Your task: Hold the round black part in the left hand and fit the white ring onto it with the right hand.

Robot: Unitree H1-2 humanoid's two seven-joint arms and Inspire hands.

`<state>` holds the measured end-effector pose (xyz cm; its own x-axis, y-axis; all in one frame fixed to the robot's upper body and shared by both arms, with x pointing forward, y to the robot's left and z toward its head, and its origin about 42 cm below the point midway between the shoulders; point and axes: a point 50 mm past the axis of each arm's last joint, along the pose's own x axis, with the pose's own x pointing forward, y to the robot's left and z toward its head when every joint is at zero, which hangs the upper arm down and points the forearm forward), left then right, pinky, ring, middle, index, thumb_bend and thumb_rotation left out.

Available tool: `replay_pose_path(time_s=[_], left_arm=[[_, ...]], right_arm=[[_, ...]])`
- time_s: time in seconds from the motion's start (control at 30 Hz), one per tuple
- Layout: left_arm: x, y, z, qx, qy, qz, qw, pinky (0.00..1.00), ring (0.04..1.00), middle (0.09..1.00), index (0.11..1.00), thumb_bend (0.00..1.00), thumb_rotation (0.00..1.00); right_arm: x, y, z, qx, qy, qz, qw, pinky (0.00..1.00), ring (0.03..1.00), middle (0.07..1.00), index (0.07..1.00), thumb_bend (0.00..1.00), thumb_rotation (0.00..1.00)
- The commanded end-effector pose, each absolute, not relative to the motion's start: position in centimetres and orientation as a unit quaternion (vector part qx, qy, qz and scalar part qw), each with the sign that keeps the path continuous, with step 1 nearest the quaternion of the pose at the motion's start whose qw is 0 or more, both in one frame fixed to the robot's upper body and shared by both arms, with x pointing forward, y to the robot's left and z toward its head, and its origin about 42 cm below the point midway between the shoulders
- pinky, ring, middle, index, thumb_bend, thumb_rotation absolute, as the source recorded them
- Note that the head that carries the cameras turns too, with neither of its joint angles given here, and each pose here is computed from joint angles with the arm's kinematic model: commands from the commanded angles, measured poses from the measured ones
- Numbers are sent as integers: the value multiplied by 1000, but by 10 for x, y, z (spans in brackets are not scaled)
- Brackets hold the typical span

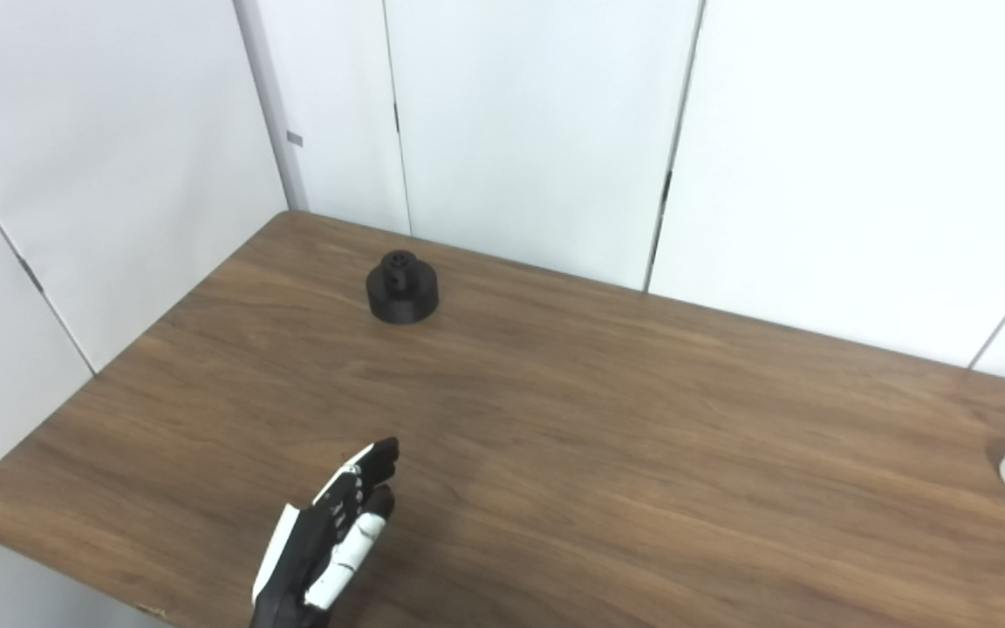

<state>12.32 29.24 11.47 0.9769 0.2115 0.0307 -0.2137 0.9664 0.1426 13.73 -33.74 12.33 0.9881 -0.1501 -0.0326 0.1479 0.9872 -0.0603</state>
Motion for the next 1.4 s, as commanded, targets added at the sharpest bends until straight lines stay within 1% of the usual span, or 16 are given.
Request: replay_pose_path(time_s=[0.0,0.03,0.1,0.17,0.3,0.33,0.47,0.57,0.67,0.73,0.77,0.83,0.9,1.03,1.2,1.37], left_arm=[[138,290,130,87,-37,114,989,889,924,917,886,685,603],[142,293,136,100,-46,115,987,897,928,922,895,693,567],[150,299,149,120,-60,116,984,891,922,922,902,714,540],[160,306,164,131,-74,118,982,892,915,913,903,782,502],[181,320,191,164,-95,122,974,891,910,906,901,846,475],[187,324,199,177,-98,122,972,901,921,914,906,870,452],[203,335,218,215,-100,128,963,897,930,924,909,934,409],[218,348,229,240,-90,134,957,939,952,946,912,986,366],[233,363,236,285,-73,140,946,971,969,968,922,1000,380],[244,373,238,312,-60,140,938,989,987,985,933,1000,391],[250,377,239,326,-54,140,933,982,986,982,937,1000,401],[262,386,237,363,-49,138,920,931,962,966,939,1000,434],[274,395,234,387,-42,140,911,926,965,965,931,1000,461],[294,410,227,400,-26,152,903,952,998,981,924,1000,440],[317,427,216,436,-15,176,883,995,1000,970,904,1000,418],[341,437,209,485,-4,182,856,1000,996,964,891,1000,446]], right_arm=[[143,-338,135,-39,-19,-69,997,1000,1000,974,958,574,1000],[143,-338,135,-39,-20,-69,997,1000,1000,973,958,579,1000],[142,-337,135,-40,-20,-68,997,1000,1000,971,957,579,1000],[141,-337,134,-43,-21,-66,997,1000,1000,972,954,574,1000],[140,-333,135,-44,-21,-67,997,1000,1000,967,949,568,1000],[140,-332,135,-44,-20,-69,996,1000,1000,964,945,569,1000],[139,-331,135,-46,-22,-67,996,1000,1000,964,950,567,1000],[138,-330,135,-44,-24,-67,996,1000,1000,965,950,581,1000],[137,-330,134,-46,-23,-67,996,1000,1000,966,947,583,1000],[136,-329,135,-46,-22,-68,996,1000,1000,961,942,587,1000],[135,-329,135,-46,-22,-70,996,1000,1000,959,941,587,1000],[134,-329,136,-45,-22,-70,996,1000,1000,957,942,583,1000],[133,-328,136,-46,-21,-70,996,1000,1000,961,943,586,1000],[132,-329,137,-49,-22,-70,996,1000,1000,966,947,582,1000],[131,-329,137,-50,-22,-70,996,1000,1000,967,943,586,1000],[129,-329,138,-53,-19,-68,996,1000,1000,968,945,586,1000]])
